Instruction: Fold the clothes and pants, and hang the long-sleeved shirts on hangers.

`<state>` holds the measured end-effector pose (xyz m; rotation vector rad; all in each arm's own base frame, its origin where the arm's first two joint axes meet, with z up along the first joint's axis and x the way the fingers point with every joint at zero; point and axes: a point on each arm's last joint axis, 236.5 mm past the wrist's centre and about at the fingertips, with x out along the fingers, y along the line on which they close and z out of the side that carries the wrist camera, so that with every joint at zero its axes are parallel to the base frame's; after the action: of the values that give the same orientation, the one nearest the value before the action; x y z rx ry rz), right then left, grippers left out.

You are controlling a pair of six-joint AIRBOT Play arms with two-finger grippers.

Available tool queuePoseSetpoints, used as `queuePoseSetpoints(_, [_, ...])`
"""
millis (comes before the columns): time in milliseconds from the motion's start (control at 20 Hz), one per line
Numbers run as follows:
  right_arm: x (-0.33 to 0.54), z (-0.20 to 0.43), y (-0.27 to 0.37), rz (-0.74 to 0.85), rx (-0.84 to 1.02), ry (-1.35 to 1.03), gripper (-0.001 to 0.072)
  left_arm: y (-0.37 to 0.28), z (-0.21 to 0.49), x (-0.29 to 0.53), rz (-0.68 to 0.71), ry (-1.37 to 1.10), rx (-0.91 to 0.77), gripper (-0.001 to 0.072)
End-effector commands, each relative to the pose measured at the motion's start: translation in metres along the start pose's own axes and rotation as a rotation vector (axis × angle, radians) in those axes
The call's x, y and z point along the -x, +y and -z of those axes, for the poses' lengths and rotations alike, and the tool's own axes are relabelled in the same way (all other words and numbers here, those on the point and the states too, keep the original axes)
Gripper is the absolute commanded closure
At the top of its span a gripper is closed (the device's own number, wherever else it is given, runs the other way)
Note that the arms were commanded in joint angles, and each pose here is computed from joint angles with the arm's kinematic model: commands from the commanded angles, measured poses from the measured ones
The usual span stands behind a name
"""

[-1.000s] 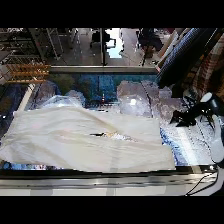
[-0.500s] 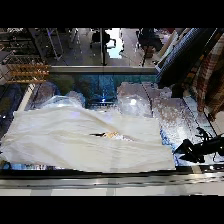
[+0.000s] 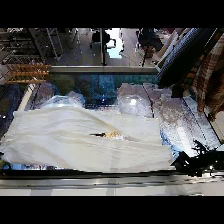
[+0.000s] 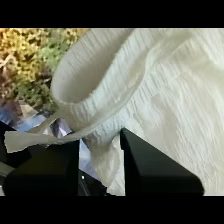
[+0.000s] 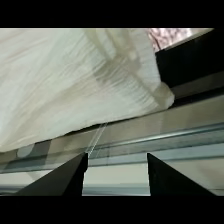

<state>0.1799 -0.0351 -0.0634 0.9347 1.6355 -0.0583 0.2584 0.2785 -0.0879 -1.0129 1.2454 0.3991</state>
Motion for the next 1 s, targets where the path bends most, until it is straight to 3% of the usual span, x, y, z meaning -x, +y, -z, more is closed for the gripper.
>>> queuePoseSetpoints(0, [-0.004,-0.025,-0.004,0.006,-0.013,-0.116,0.0269,0.001,-0.003,-0.002,-0.001,-0.011,-0.003,0.0521])
queuePoseSetpoints(150, [-0.002,-0.035,0.013,-0.067,-0.025,-0.158,0.0270,0.001,-0.003,-0.002,-0.001,-0.011,-0.011,0.0680])
queuePoseSetpoints(300, [0.000,-0.053,0.009,-0.051,-0.010,-0.229,0.0273,0.001,-0.003,-0.002,-0.001,-0.011,-0.011,0.0686])
queuePoseSetpoints(500, [-0.008,-0.071,0.013,0.007,0.166,-0.278,0.0292,0.001,-0.002,-0.002,0.001,-0.006,-0.010,0.0686])
queuePoseSetpoints(700, [-0.034,-0.063,0.027,0.041,0.281,-0.191,0.0307,0.000,0.002,-0.002,0.006,0.010,-0.011,0.0686])
queuePoseSetpoints(750, [-0.036,-0.059,0.027,0.049,0.293,-0.171,0.0373,0.000,0.003,-0.002,0.007,0.015,-0.011,0.0686])
queuePoseSetpoints(950, [-0.035,-0.037,0.023,0.062,0.313,-0.073,0.0378,-0.001,0.006,-0.002,0.010,0.024,-0.011,0.0686])
